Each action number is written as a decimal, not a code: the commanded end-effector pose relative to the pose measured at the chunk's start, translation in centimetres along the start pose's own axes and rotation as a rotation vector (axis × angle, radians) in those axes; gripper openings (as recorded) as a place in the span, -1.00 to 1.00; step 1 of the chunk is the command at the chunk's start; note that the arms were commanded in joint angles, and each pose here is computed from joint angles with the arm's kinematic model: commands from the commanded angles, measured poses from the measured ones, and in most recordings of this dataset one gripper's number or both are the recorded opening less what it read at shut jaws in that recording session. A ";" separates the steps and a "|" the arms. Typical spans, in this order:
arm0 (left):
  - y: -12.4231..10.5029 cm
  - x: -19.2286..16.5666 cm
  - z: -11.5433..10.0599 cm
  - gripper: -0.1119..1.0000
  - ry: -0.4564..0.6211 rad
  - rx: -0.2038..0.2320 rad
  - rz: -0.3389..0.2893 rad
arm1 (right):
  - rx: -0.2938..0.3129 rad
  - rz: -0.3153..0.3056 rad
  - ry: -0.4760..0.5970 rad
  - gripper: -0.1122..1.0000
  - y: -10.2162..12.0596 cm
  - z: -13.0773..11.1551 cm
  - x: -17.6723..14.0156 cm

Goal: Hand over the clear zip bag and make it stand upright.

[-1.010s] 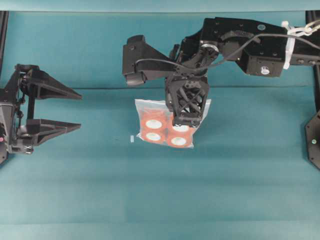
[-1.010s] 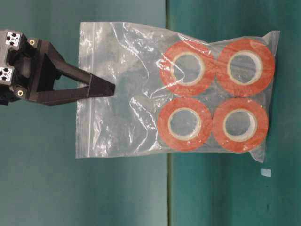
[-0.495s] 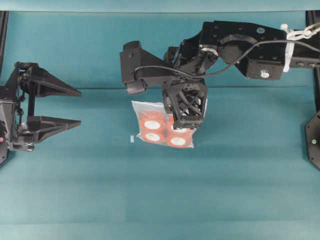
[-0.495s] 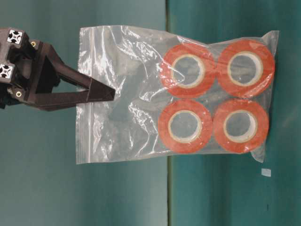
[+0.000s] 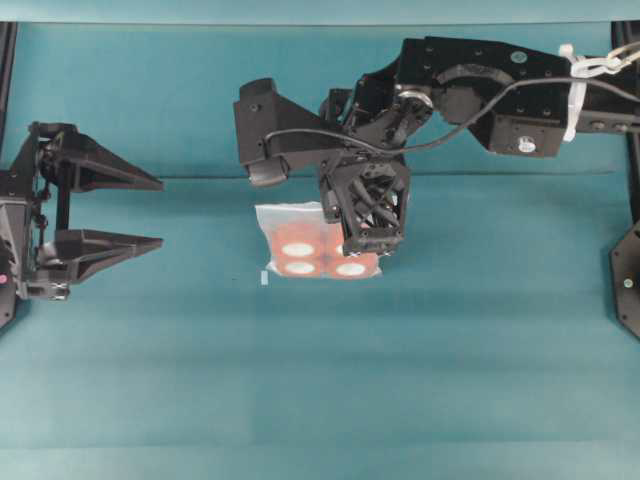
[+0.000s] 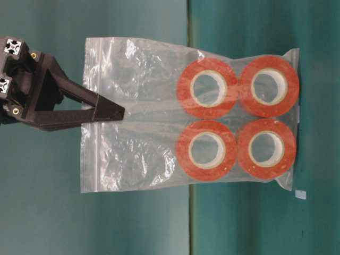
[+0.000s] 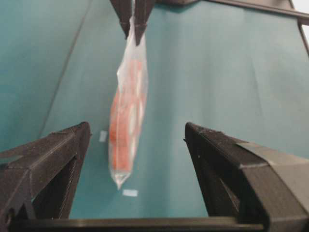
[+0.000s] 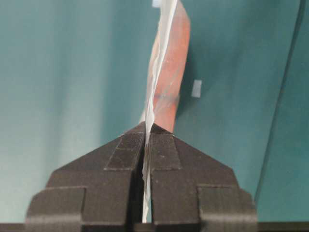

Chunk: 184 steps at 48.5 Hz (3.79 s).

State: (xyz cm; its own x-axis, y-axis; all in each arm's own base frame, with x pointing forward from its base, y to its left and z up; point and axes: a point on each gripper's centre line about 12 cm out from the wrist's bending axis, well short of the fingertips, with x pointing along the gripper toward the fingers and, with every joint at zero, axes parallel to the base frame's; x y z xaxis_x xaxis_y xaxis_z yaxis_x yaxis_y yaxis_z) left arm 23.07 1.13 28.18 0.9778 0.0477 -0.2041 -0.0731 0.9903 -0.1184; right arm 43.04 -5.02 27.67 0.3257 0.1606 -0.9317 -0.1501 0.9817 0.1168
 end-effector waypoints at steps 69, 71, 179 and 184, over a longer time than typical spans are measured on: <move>1.3 12.0 -11.6 0.92 0.241 0.011 0.022 | -0.062 -0.003 -0.047 -0.79 1.9 0.3 0.3; 1.4 12.6 -12.1 0.92 0.246 0.011 0.022 | -0.063 -0.004 -0.048 -0.79 1.9 0.4 0.3; 1.1 19.2 -14.1 -0.34 0.200 0.058 0.000 | 0.034 -0.014 -0.056 -0.78 1.2 -0.6 1.0; 1.1 19.2 -14.1 -0.34 0.200 0.058 0.000 | 0.037 -0.015 -0.059 -0.78 1.2 -0.6 1.0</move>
State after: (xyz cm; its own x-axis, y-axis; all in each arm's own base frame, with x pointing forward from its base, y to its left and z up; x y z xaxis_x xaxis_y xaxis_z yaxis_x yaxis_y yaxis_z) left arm 38.75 1.43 10.05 0.9131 0.0306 -0.4067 -0.0628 0.9958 -0.0661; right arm 42.78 -3.79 25.36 0.3466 0.1540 -0.9253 -0.1208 0.9855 0.1188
